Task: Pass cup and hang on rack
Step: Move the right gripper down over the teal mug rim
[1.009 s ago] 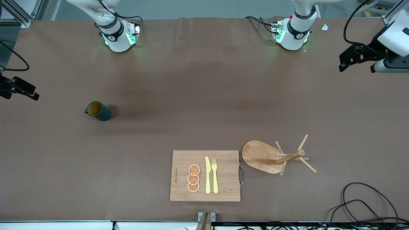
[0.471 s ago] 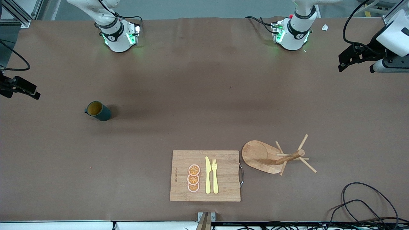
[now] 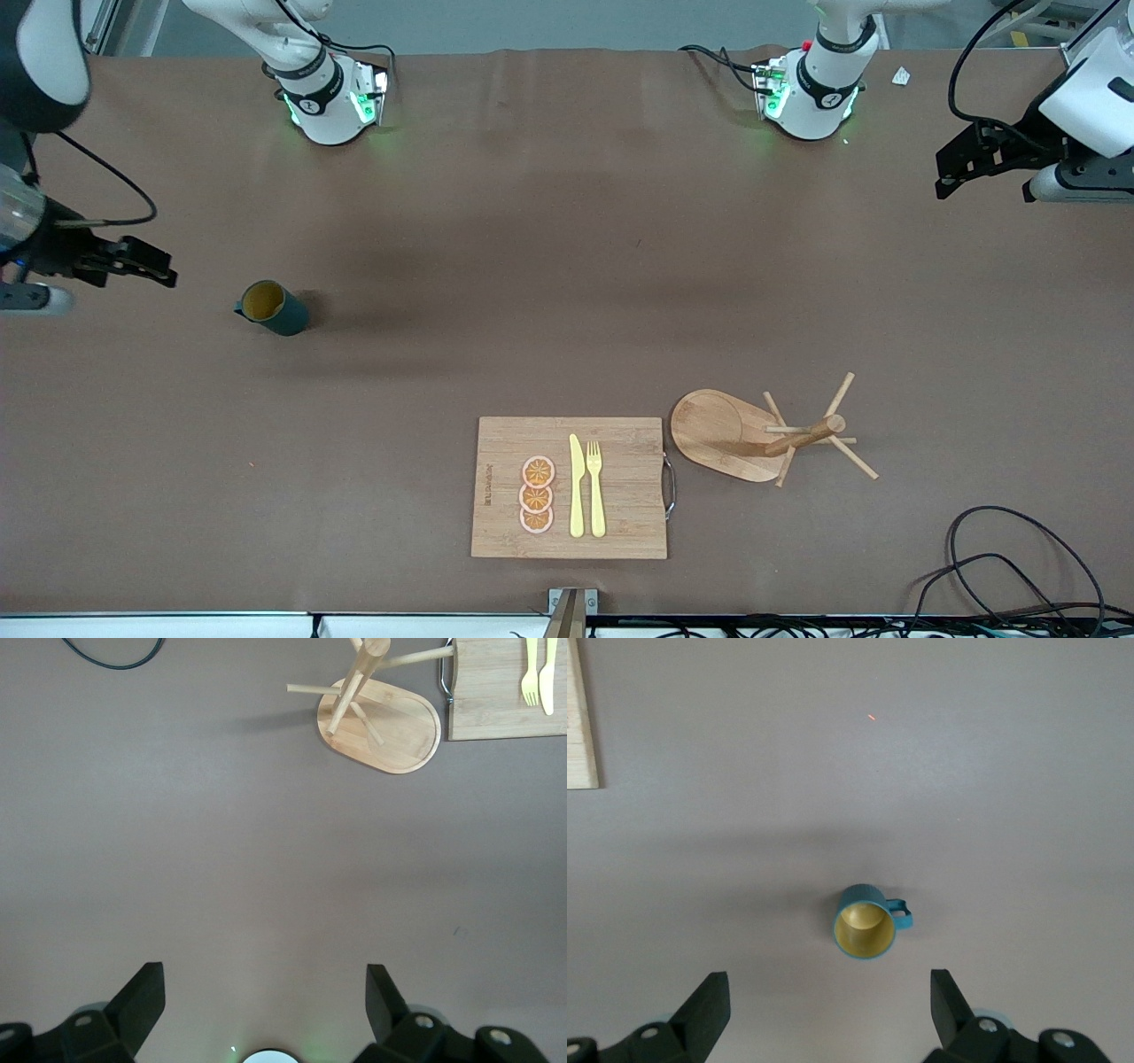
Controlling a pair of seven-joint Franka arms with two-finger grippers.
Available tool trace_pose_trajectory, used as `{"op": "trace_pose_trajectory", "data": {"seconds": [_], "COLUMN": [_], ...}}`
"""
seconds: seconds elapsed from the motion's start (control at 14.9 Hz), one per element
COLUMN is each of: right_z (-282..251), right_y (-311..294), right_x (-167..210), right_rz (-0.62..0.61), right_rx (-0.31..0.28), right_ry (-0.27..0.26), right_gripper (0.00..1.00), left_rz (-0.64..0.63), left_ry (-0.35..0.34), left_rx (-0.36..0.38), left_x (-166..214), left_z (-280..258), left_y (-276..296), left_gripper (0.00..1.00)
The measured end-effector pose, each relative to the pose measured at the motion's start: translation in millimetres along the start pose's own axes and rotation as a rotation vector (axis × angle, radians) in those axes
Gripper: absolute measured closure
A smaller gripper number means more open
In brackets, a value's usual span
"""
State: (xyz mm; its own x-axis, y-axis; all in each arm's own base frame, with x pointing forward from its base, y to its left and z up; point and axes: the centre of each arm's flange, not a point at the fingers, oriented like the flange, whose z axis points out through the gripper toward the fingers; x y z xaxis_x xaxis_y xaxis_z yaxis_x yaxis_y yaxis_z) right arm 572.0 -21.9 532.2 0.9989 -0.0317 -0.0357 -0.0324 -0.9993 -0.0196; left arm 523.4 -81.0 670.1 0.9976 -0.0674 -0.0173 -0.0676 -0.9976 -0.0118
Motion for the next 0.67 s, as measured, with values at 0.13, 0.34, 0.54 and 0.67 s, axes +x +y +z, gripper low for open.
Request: {"op": "trace_pose_trajectory", "data": {"seconds": [0.13, 0.34, 0.54, 0.67], "right_z": [31.8, 79.0, 120.2, 141.9], "right_y": [1.9, 4.4, 7.1, 6.8], "right_x": [1.3, -2.7, -14.2, -22.0], "right_rz": [0.007, 0.020, 0.028, 0.030], "right_rx": [0.003, 0.011, 0.014, 0.015], "right_ry": [0.014, 0.028, 0.005, -0.005], "right_gripper": [0.00, 0.00, 0.00, 0.00], "left_rz": [0.000, -0.001, 0.000, 0.001], "left_ry": [0.000, -0.001, -0.002, -0.001], "left_rx": [0.000, 0.000, 0.000, 0.000], "left_x": [0.0, 0.4, 0.7, 0.7], "left_z": [0.0, 0.6, 1.0, 0.9], "left_y": [0.0, 0.0, 0.2, 1.0], "left_gripper": [0.00, 0.00, 0.00, 0.00]}}
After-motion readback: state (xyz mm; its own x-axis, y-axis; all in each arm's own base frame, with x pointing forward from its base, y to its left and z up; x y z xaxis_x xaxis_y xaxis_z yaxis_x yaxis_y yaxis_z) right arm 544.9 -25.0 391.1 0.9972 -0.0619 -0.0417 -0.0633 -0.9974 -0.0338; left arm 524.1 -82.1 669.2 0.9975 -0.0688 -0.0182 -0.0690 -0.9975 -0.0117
